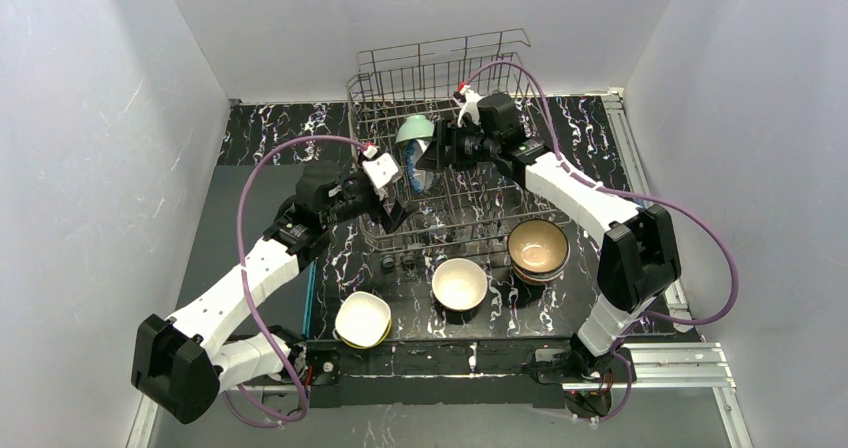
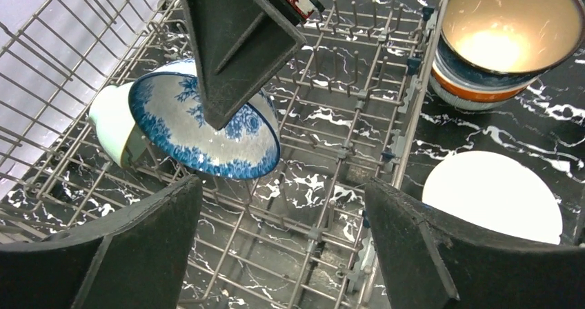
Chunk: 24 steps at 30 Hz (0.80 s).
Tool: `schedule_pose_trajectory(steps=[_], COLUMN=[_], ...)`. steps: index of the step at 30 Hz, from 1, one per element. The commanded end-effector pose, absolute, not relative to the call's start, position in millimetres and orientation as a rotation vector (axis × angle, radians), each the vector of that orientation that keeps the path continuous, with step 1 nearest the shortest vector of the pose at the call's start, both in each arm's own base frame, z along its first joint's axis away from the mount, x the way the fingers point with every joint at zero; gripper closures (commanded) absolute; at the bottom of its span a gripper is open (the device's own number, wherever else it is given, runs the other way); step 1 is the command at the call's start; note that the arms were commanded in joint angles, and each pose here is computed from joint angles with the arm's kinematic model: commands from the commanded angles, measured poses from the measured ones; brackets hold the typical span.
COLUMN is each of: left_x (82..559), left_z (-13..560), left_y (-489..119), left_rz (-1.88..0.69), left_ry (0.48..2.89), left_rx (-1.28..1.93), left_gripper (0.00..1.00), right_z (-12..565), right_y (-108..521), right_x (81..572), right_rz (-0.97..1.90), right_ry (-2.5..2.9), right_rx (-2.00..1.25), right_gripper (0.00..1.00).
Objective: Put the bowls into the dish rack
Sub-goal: Turn the bowl upside down on the dish rack.
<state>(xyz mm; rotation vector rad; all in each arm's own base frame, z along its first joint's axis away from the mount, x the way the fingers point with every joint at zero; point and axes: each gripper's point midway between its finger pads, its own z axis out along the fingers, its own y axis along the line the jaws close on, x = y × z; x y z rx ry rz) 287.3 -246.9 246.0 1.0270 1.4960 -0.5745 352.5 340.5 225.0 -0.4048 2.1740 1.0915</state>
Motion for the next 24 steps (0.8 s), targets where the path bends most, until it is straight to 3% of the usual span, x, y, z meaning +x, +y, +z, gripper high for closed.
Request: schedule_pose_trajectory(steps=[1, 6, 15, 24], left_x=[297.0, 318.4, 346.7, 362.8], left_z=[274.4, 280.5, 273.0, 262.8], left_y=[-246.1, -231.0, -201.1, -178.9], left_rz=[-0.604, -0.644, -0.601, -0.512], left_ry=[1.492, 1.590, 1.717, 1.823], left_rx=[0.926, 0.748, 0.537, 0.421], left_gripper=[0.12, 0.02, 0.02, 0.02], right_z=[285.7, 299.5, 313.5, 287.9], right_y=[325.5, 316.9, 318.4, 322.8], right_x=[376.1, 391.6, 409.4, 421.4], right_rz=[0.929, 0.766, 0.575, 0.409], right_ry=[1.935, 1.841, 1.633, 1.502], right_rx=[-0.528, -0.659, -0.934, -1.280], right_gripper=[0.99, 0.99, 0.99, 0.99])
